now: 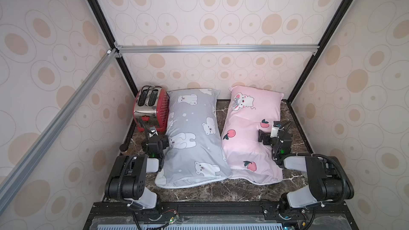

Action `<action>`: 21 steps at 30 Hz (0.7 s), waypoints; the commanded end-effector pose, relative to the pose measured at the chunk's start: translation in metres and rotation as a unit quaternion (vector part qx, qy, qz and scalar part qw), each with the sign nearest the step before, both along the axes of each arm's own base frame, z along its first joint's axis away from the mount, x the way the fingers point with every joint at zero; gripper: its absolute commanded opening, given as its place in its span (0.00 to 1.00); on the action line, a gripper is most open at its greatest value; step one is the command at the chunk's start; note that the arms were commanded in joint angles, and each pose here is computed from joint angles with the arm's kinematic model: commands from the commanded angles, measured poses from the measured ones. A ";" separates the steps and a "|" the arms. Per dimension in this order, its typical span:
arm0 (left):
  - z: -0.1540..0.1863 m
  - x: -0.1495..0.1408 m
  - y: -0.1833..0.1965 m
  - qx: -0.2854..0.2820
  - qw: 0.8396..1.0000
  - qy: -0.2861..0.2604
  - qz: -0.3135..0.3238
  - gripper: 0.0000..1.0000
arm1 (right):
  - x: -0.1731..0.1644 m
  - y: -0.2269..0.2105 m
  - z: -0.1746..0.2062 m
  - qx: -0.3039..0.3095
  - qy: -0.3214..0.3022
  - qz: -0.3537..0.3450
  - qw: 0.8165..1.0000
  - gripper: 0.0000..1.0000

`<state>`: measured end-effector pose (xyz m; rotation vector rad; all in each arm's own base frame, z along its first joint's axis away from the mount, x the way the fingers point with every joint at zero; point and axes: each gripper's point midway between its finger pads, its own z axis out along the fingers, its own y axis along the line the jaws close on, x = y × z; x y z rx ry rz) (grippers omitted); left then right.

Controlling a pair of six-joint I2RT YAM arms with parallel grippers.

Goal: Zip up pillowcases
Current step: Adjust the pillowcase at the center of the board.

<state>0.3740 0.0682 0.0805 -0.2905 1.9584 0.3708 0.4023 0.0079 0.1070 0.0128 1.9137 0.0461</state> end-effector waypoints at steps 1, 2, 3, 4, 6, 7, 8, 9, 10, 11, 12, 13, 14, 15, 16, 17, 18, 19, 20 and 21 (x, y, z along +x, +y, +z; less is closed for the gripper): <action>0.022 0.014 0.000 0.019 0.999 -0.033 0.000 0.99 | -0.003 0.005 -0.024 -0.028 0.041 0.017 0.999 1.00; 0.022 0.014 0.000 0.019 0.999 -0.033 0.000 0.99 | -0.004 0.006 -0.024 -0.027 0.041 0.018 0.999 1.00; 0.023 0.014 0.000 0.019 0.999 -0.034 0.000 0.99 | -0.003 0.005 -0.023 -0.028 0.040 0.018 0.999 1.00; 0.022 0.014 0.000 0.018 0.999 -0.033 0.000 0.99 | -0.004 0.006 -0.024 -0.027 0.042 0.018 0.999 1.00; 0.022 0.014 0.000 0.018 0.999 -0.034 0.000 0.99 | -0.003 0.005 -0.024 -0.027 0.041 0.017 0.999 1.00; 0.023 0.014 0.000 0.018 0.999 -0.034 -0.001 0.99 | -0.003 0.005 -0.023 -0.027 0.041 0.017 0.999 1.00; 0.022 0.014 0.000 0.019 0.999 -0.034 0.000 0.99 | -0.003 0.005 -0.023 -0.027 0.040 0.017 0.999 1.00; 0.022 0.014 0.000 0.019 0.999 -0.033 0.000 0.99 | -0.003 0.005 -0.023 -0.027 0.041 0.017 0.999 1.00; 0.022 0.014 0.000 0.019 0.999 -0.033 0.000 0.99 | -0.004 0.005 -0.024 -0.027 0.042 0.017 0.999 1.00; 0.022 0.014 0.000 0.019 0.999 -0.033 0.000 0.99 | -0.004 0.005 -0.024 -0.027 0.042 0.017 0.999 1.00; 0.023 0.015 0.000 0.019 0.999 -0.034 0.000 0.99 | -0.003 0.005 -0.023 -0.027 0.041 0.018 0.999 1.00; 0.022 0.014 0.000 0.018 0.999 -0.033 0.000 0.99 | -0.003 0.005 -0.024 -0.027 0.041 0.017 0.999 1.00; 0.022 0.014 0.000 0.019 0.999 -0.033 -0.001 0.99 | -0.004 0.005 -0.024 -0.027 0.042 0.017 0.999 1.00; 0.022 0.014 0.000 0.018 0.999 -0.033 0.000 0.99 | -0.004 0.005 -0.024 -0.027 0.041 0.017 0.999 1.00; 0.022 0.014 0.000 0.018 0.999 -0.033 0.000 0.99 | -0.004 0.005 -0.024 -0.028 0.041 0.017 0.999 1.00; 0.023 0.015 0.000 0.019 0.999 -0.033 -0.001 0.99 | -0.004 0.005 -0.024 -0.028 0.043 0.018 0.999 1.00; 0.022 0.015 0.000 0.018 0.999 -0.033 0.000 0.99 | -0.003 0.004 -0.024 -0.028 0.043 0.016 0.999 1.00; 0.022 0.015 0.000 0.018 0.999 -0.032 0.000 0.99 | -0.003 0.004 -0.024 -0.028 0.042 0.015 0.999 1.00; 0.022 0.015 0.000 0.018 0.999 -0.032 0.000 0.99 | -0.003 0.004 -0.024 -0.028 0.043 0.015 0.999 1.00; 0.021 0.015 0.000 0.018 0.999 -0.031 0.000 0.99 | -0.003 0.004 -0.024 -0.028 0.043 0.015 0.999 1.00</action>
